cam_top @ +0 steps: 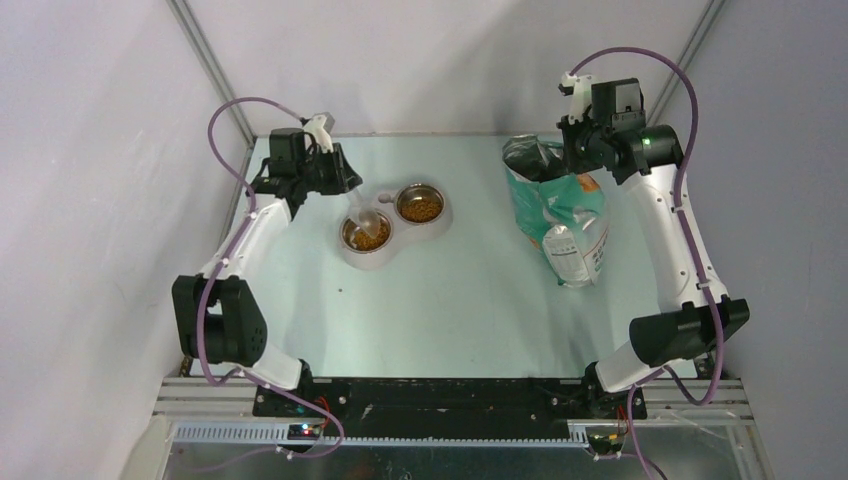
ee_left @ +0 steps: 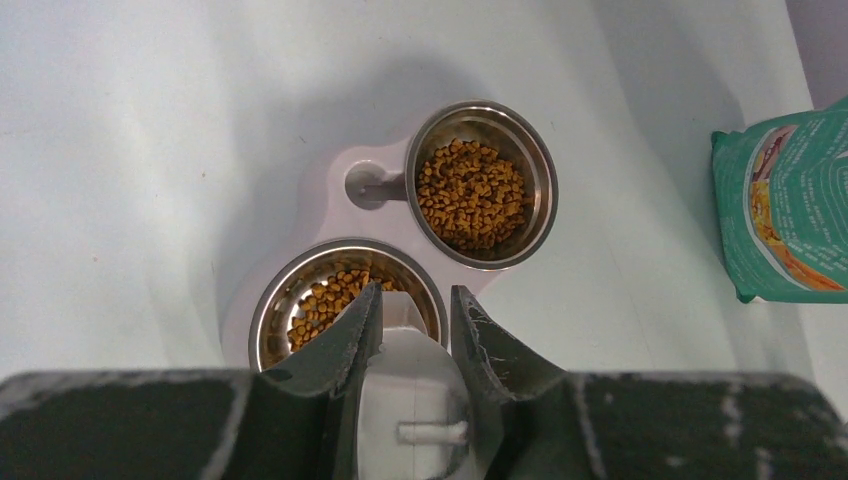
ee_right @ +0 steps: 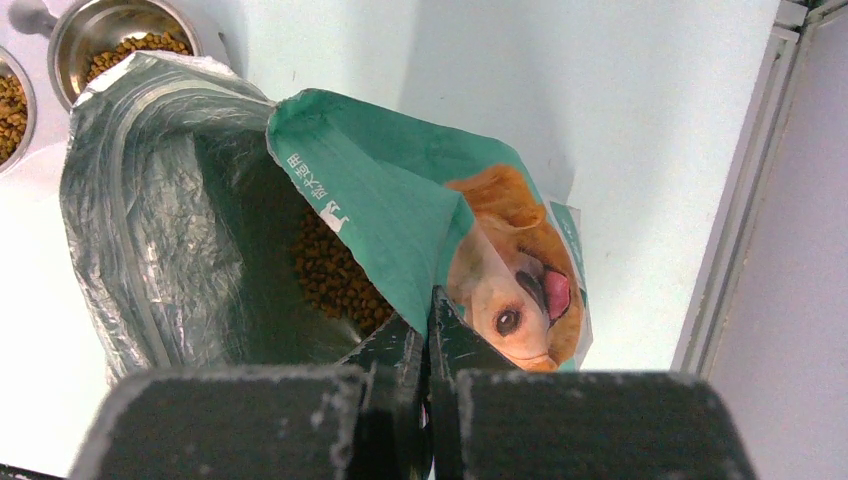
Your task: Serve the pet food
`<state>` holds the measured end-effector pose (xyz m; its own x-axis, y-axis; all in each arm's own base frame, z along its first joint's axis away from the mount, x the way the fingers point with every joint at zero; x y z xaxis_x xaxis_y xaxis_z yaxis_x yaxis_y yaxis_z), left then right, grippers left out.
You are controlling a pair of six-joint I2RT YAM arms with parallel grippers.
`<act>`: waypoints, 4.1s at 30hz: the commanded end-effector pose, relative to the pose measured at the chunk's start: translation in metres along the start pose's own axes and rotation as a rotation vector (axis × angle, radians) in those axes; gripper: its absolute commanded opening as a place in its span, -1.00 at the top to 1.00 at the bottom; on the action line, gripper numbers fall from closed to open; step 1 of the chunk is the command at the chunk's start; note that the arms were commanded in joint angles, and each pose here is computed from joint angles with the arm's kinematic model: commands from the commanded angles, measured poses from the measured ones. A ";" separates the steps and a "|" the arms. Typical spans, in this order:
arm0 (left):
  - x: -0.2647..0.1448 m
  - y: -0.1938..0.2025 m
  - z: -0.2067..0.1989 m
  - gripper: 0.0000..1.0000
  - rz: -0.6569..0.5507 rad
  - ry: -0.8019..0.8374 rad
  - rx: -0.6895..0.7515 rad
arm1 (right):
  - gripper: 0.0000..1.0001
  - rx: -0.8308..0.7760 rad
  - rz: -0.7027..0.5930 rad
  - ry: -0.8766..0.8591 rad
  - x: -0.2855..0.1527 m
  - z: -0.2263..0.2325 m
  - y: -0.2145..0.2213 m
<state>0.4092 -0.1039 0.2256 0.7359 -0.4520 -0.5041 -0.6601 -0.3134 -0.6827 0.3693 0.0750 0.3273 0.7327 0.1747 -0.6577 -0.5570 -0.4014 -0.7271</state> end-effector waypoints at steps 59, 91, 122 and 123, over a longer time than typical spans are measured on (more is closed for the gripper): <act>-0.069 0.106 -0.023 1.00 0.297 0.472 -0.570 | 1.00 0.045 -0.081 0.031 -0.027 -0.016 -0.006; -0.039 0.175 0.118 -0.31 0.384 -0.237 -0.822 | 1.00 0.064 -0.072 0.055 -0.030 -0.025 0.002; -0.083 0.021 -0.085 -0.26 -0.043 0.382 0.429 | 1.00 -0.341 -0.422 -0.640 -0.109 0.119 -0.053; -0.087 0.017 -0.100 -0.28 -0.067 0.420 0.532 | 1.00 -0.348 -0.437 -0.636 -0.110 0.117 -0.057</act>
<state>0.3340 -0.1077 0.2413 0.6684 -0.5945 -0.4471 -0.6788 -0.2418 -0.6933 0.2890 0.1588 0.3333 0.4072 0.6370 -0.6545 -0.3440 -0.5569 -0.7560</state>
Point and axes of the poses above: each gripper's point midway between its finger pads, its own x axis out along the fingers, its own z axis along the line the jaws close on, y = z × x, the point moved 2 cm from there along -x, back along the fingers, and after that the axes turned 12 degrees about -x, right-handed, at the moved point
